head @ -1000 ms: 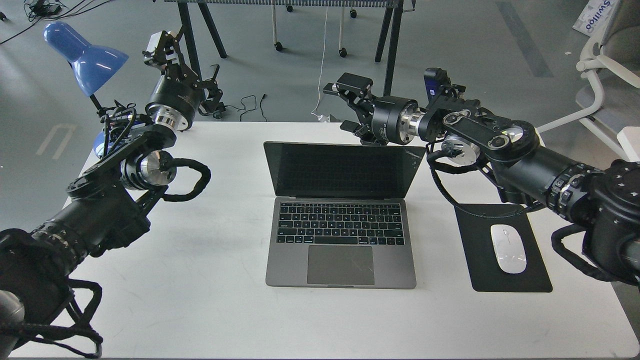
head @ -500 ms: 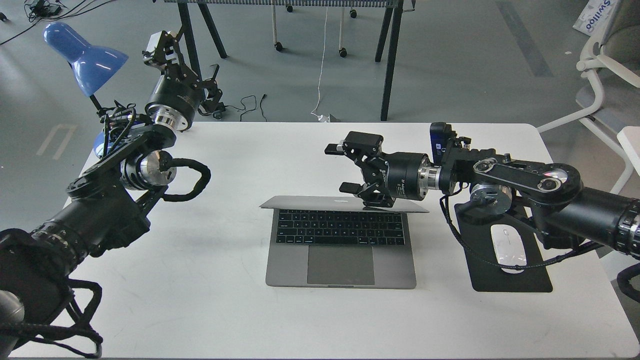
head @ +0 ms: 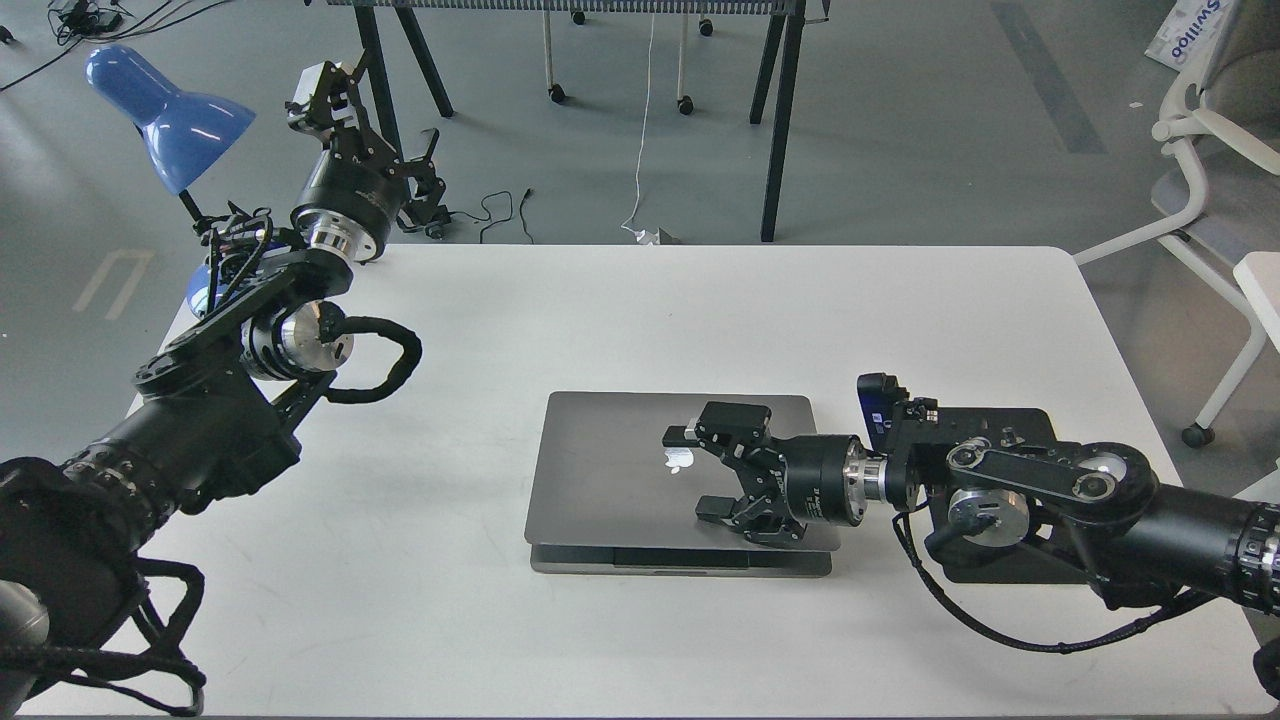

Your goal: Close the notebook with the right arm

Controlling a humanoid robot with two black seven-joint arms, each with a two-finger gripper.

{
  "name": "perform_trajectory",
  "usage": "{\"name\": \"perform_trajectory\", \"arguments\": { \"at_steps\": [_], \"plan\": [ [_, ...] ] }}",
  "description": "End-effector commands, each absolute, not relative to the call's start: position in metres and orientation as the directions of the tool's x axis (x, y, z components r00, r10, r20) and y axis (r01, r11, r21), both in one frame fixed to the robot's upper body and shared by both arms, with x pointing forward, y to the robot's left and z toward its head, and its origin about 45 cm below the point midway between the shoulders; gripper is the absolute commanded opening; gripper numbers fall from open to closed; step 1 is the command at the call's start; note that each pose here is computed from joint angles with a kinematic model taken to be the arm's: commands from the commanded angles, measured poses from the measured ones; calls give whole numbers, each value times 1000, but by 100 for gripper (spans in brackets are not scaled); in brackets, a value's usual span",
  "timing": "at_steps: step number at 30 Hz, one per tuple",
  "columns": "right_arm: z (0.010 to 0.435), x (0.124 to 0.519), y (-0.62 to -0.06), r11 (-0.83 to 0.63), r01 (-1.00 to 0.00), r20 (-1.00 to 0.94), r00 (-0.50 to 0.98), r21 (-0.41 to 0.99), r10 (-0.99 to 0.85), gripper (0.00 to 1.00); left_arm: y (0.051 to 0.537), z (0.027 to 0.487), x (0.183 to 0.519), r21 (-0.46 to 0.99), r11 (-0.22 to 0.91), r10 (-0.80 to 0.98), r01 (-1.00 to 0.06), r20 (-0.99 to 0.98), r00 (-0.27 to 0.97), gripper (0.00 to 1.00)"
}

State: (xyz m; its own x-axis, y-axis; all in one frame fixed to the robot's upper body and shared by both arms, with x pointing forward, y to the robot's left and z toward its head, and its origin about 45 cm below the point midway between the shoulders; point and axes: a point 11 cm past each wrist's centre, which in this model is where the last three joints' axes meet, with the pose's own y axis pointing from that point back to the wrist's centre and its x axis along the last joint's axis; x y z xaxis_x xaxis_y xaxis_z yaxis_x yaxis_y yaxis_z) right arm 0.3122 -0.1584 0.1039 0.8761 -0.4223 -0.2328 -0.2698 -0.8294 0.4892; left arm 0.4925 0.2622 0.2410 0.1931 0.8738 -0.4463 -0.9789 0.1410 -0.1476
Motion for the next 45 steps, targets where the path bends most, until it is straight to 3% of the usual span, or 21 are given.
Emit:
{"name": "perform_trajectory", "arguments": {
  "at_steps": [1, 13, 20, 25, 29, 33, 45],
  "plan": [
    [92, 305, -165, -816, -272, -236, 868, 511, -437, 100, 262, 241, 493, -148, 141, 874, -979, -446, 193, 100],
    [78, 299, -172, -788, -303, -229, 847, 535, -480, 100, 262, 241, 493, -148, 141, 874, -979, -446, 193, 100],
    [113, 332, -160, -808, -355, -171, 862, 470, -478, 100, 262, 241, 493, -148, 141, 874, -979, -446, 193, 100],
    [172, 390, -159, -789, -508, -62, 827, 346, -559, 100, 262, 241, 493, -148, 141, 874, -979, -446, 193, 100],
    [219, 446, -181, -691, -690, -12, 706, 215, -708, 100, 262, 241, 493, -148, 141, 874, -979, -446, 193, 100],
    [244, 483, -196, -579, -806, -32, 580, 125, -814, 100, 262, 241, 493, -148, 141, 874, -979, -446, 193, 100],
    [272, 508, -220, -402, -916, -240, 395, -23, -887, 100, 262, 241, 493, -148, 141, 874, -979, -446, 193, 100]
  ]
}}
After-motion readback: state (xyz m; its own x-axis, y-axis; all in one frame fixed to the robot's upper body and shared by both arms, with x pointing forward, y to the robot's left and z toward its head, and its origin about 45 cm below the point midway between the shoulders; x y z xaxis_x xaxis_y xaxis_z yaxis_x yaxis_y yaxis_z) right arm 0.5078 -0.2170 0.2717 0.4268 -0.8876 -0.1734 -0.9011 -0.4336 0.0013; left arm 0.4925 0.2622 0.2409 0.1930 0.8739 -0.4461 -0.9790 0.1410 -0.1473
